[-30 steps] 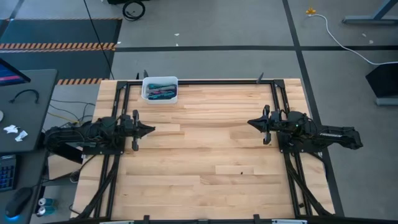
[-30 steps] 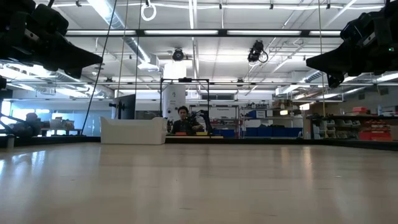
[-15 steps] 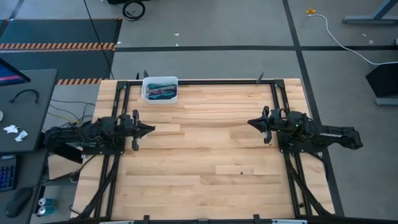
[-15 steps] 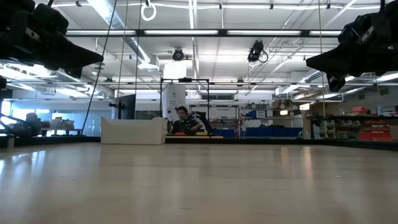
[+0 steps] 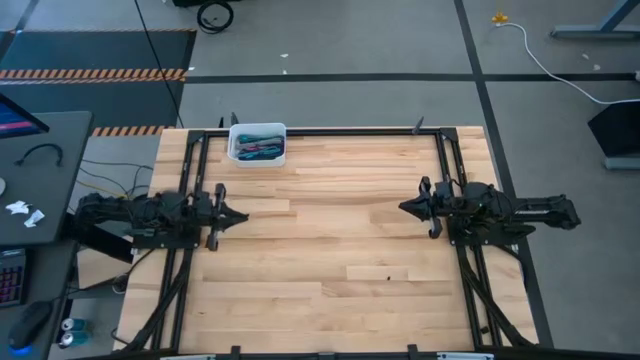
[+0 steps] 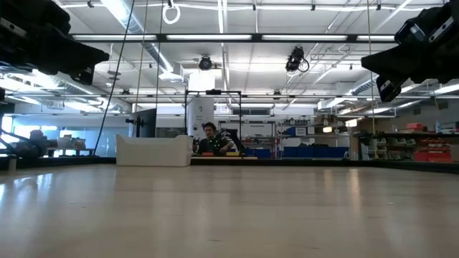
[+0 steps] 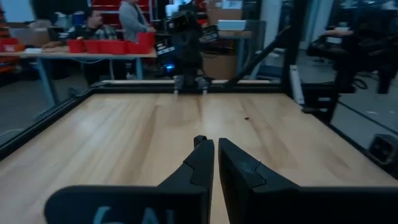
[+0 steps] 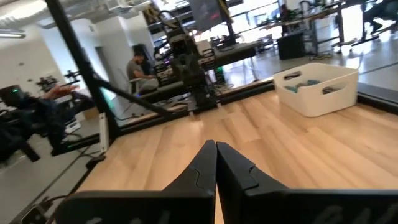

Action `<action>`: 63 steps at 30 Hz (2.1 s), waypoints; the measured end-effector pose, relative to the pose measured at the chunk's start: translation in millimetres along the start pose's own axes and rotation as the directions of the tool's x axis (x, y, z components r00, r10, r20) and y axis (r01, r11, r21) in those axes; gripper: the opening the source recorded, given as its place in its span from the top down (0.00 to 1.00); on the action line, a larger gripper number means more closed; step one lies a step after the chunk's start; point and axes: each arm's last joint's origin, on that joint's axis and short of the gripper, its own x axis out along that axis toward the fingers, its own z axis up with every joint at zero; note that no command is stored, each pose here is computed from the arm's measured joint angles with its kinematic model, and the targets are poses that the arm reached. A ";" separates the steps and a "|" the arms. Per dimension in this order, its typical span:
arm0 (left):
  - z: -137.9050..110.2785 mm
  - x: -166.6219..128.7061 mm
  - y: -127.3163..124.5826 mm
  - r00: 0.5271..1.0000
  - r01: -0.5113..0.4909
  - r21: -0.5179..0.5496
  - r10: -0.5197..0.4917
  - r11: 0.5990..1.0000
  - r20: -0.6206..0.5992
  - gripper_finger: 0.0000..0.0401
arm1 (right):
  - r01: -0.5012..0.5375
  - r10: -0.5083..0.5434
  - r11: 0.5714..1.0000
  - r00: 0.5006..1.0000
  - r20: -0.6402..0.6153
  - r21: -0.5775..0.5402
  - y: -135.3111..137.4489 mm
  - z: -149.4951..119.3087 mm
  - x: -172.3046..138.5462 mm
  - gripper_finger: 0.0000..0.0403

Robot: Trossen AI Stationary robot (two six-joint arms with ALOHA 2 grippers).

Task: Pick and place USB-C Cables
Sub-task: Return to Home Position

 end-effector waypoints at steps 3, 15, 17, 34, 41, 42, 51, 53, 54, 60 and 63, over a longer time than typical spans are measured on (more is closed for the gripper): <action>-0.4 0.2 -2.2 1.000 0.025 0.001 -0.025 1.000 -0.006 0.94 | -0.010 0.010 1.000 1.000 -0.003 0.000 1.0 -0.3 0.0 0.98; -0.3 0.1 -2.6 1.000 0.029 0.001 -0.029 1.000 -0.004 0.93 | -0.009 0.009 1.000 1.000 -0.004 -0.003 0.9 -0.4 0.0 0.98; -0.3 0.1 -2.6 1.000 0.029 0.001 -0.029 1.000 -0.004 0.93 | -0.007 0.007 0.998 1.000 -0.003 -0.068 0.8 -0.3 0.0 0.98; -0.3 0.1 -2.6 1.000 0.029 0.001 -0.029 1.000 -0.004 0.95 | -0.008 0.007 0.988 1.000 -0.003 -0.157 0.8 -0.3 0.0 0.98; -0.1 0.1 -2.6 1.000 0.029 0.000 -0.029 1.000 -0.003 0.92 | -0.008 0.007 0.988 1.000 -0.003 -0.157 0.8 -0.3 0.0 0.98; -0.1 0.1 -2.6 1.000 0.029 0.000 -0.029 1.000 -0.003 0.92 | -0.008 0.007 0.988 1.000 -0.003 -0.157 0.8 -0.3 0.0 0.98; -0.1 0.1 -2.6 1.000 0.029 0.000 -0.029 1.000 -0.003 0.95 | -0.008 0.007 0.988 1.000 -0.003 -0.157 0.8 -0.3 0.0 0.98; -0.1 0.1 -2.6 1.000 0.029 0.001 -0.029 1.000 -0.003 0.95 | -0.008 0.008 0.988 1.000 -0.003 -0.157 0.8 -0.3 0.0 0.98; -0.1 0.1 -2.6 1.000 0.029 0.001 -0.029 1.000 -0.003 0.94 | -0.008 0.007 0.988 1.000 -0.003 -0.157 0.8 -0.3 0.0 0.98; 0.1 0.0 -2.6 1.000 0.029 0.000 -0.029 1.000 -0.002 0.92 | -0.008 0.008 0.988 1.000 -0.003 -0.157 0.8 -0.3 0.0 0.98; 0.1 0.0 -2.6 1.000 0.029 0.000 -0.029 1.000 -0.002 0.92 | -0.008 0.008 0.988 1.000 -0.003 -0.157 0.8 -0.3 0.0 0.98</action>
